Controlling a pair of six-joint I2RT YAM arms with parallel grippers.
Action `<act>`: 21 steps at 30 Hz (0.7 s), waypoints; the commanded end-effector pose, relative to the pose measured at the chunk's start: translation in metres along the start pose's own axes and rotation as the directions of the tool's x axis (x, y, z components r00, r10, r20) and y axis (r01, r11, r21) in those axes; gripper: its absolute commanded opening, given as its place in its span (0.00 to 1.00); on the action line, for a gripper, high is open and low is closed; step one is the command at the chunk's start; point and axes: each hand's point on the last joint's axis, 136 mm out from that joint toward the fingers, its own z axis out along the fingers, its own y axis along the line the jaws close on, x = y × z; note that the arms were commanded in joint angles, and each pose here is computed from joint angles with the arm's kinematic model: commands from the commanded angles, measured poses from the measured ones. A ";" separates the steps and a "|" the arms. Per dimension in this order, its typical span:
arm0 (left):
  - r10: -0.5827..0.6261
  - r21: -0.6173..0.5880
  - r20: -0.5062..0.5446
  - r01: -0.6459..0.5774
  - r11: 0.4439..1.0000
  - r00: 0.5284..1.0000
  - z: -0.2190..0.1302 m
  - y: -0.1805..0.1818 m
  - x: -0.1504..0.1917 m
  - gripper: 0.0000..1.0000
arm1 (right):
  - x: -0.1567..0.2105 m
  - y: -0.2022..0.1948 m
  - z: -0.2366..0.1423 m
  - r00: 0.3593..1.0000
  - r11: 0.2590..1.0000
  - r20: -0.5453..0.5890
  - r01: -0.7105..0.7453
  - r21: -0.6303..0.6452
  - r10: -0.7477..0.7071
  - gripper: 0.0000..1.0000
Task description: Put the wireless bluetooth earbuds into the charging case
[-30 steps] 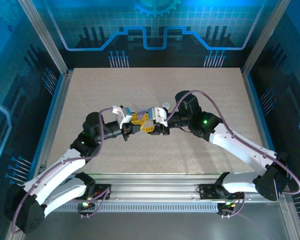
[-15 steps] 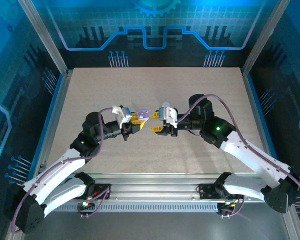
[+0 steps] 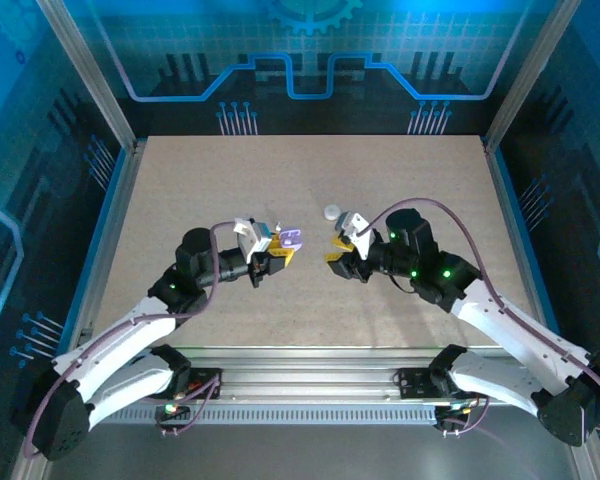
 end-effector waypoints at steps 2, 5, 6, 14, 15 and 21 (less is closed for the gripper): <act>0.028 0.011 -0.022 -0.027 1.000 0.999 0.006 -0.003 0.009 0.15 | 0.054 -0.041 -0.015 0.937 0.924 -0.151 -0.264 0.277 0.314 0.43; 0.026 0.011 -0.036 -0.026 1.000 0.999 0.008 -0.003 0.014 0.15 | 0.070 -0.067 -0.033 0.836 0.802 -0.162 -0.421 0.424 0.524 0.43; 0.026 0.009 -0.040 -0.025 1.000 0.999 0.008 -0.003 0.016 0.15 | 0.078 -0.072 -0.035 0.789 0.758 -0.167 -0.474 0.447 0.592 0.43; 0.032 -0.026 -0.074 -0.033 0.999 0.997 0.011 0.004 0.023 0.15 | 0.131 -0.093 -0.035 0.353 0.336 -0.090 -0.738 0.585 0.931 0.40; 0.028 -0.030 -0.080 -0.030 0.999 0.996 0.011 0.005 0.025 0.15 | 0.136 -0.094 -0.032 0.306 0.289 -0.075 -0.752 0.593 0.949 0.40; 0.011 -0.066 -0.104 -0.018 0.998 0.994 0.011 0.011 0.030 0.15 | 0.166 -0.100 -0.028 0.048 -0.013 0.070 -0.731 0.683 0.996 0.44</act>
